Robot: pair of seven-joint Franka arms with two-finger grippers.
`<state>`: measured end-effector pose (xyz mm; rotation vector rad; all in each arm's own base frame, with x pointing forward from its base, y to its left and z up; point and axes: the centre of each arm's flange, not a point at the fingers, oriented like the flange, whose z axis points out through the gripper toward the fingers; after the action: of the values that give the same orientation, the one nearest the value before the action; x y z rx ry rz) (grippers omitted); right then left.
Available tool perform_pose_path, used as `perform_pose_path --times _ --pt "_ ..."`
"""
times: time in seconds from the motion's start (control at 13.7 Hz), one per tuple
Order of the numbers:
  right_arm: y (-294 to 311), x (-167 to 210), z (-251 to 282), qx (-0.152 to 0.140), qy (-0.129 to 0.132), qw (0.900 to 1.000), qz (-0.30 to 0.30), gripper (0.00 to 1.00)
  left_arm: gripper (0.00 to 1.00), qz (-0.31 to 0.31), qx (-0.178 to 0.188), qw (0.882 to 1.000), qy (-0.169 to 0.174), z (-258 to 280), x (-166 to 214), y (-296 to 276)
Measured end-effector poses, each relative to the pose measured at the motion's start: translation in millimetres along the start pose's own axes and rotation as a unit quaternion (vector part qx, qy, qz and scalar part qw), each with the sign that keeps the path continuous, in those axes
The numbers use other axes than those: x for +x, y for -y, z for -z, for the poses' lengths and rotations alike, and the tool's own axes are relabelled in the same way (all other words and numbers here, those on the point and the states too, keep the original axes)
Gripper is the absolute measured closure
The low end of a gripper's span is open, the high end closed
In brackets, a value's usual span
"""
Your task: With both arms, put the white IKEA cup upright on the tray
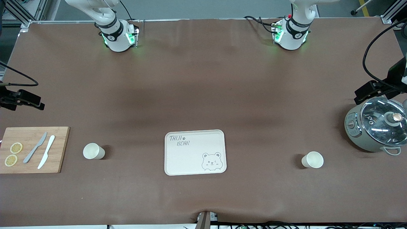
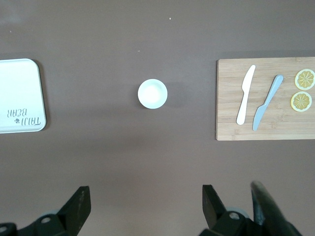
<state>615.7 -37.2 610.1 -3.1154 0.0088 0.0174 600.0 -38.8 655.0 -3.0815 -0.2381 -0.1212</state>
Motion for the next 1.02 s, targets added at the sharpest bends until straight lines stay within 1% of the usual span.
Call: perform_pose_path --times 0.29,0.51,0.8,1.02 --pt "0 0 0 0.0 0.001 1.0 0.0 0.0 0.0 0.001 -0.001 1.0 -0.012 15 -6 2" --pt "0 0 0 0.0 0.001 1.0 0.0 0.0 0.0 0.004 -0.001 1.0 -0.012 15 -6 6" --pt "0 0 0 0.0 0.001 1.0 0.0 0.0 0.0 0.006 0.002 1.0 -0.001 5 -5 9" --pt "0 0 -1 0.0 0.002 1.0 0.0 0.0 0.0 0.004 0.004 1.0 0.018 -18 3 6"
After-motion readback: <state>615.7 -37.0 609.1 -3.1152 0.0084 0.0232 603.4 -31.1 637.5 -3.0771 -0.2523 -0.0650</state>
